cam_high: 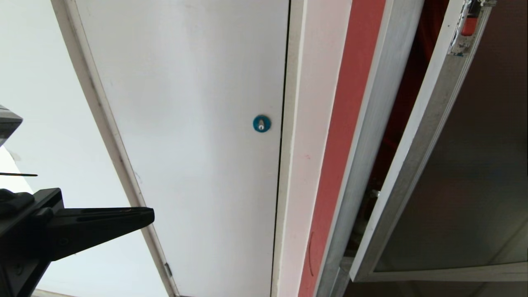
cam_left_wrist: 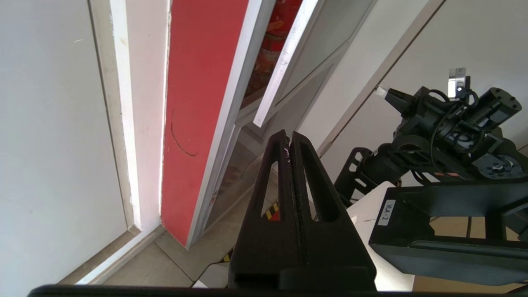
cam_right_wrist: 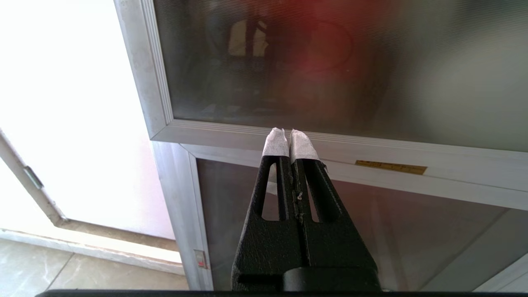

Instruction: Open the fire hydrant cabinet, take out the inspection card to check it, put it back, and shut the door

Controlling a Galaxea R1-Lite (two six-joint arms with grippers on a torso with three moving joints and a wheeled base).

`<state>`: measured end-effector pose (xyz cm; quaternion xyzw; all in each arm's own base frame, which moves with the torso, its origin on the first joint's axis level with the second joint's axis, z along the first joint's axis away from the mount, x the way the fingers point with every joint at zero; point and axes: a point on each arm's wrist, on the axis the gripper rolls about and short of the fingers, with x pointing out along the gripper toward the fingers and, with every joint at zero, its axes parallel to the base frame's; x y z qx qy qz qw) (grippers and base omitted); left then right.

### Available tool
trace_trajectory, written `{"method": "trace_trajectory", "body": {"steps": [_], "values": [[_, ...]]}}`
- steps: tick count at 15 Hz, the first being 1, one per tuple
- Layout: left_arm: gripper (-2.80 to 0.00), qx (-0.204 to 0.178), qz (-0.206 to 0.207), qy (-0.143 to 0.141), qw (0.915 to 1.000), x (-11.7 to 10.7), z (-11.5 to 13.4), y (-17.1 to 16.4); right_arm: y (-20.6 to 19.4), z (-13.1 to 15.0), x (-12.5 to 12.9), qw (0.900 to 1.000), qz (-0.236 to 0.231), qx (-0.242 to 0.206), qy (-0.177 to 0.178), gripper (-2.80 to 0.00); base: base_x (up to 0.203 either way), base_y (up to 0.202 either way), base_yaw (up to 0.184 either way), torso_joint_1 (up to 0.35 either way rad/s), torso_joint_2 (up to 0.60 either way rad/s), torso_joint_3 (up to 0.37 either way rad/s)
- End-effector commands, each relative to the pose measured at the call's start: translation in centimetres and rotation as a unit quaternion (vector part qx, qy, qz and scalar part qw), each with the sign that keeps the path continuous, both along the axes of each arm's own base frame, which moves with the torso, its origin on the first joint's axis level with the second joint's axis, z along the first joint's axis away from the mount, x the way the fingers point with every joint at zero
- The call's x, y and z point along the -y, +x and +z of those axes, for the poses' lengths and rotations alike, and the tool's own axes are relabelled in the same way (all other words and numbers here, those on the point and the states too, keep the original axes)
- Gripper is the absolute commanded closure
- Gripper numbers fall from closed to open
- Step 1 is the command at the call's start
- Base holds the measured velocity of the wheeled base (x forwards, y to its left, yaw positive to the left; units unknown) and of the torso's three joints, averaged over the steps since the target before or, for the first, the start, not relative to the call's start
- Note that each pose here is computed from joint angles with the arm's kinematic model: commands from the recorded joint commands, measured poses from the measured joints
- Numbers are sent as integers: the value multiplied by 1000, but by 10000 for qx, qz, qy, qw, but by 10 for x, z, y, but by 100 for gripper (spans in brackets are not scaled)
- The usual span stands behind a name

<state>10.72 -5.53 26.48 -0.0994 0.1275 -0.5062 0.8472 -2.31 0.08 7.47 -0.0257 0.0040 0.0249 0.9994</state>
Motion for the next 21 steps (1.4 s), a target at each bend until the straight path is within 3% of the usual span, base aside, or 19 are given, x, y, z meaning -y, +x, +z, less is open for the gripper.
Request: {"method": "trace_trajectory", "body": {"steps": [1,13,21], "values": [[0,-34,-47,4,10000,2,0,2,0,0,0,10000,5,1,-3,0,0,0,0,0,0,0],[0,-155,-180,54,9997,8,-2,10,0,0,0,10000,5,1,-3,0,0,0,0,0,0,0],[0,-372,-931,187,9948,51,7,42,0,0,0,10000,5,8,-3,0,0,0,0,0,0,0]]}}
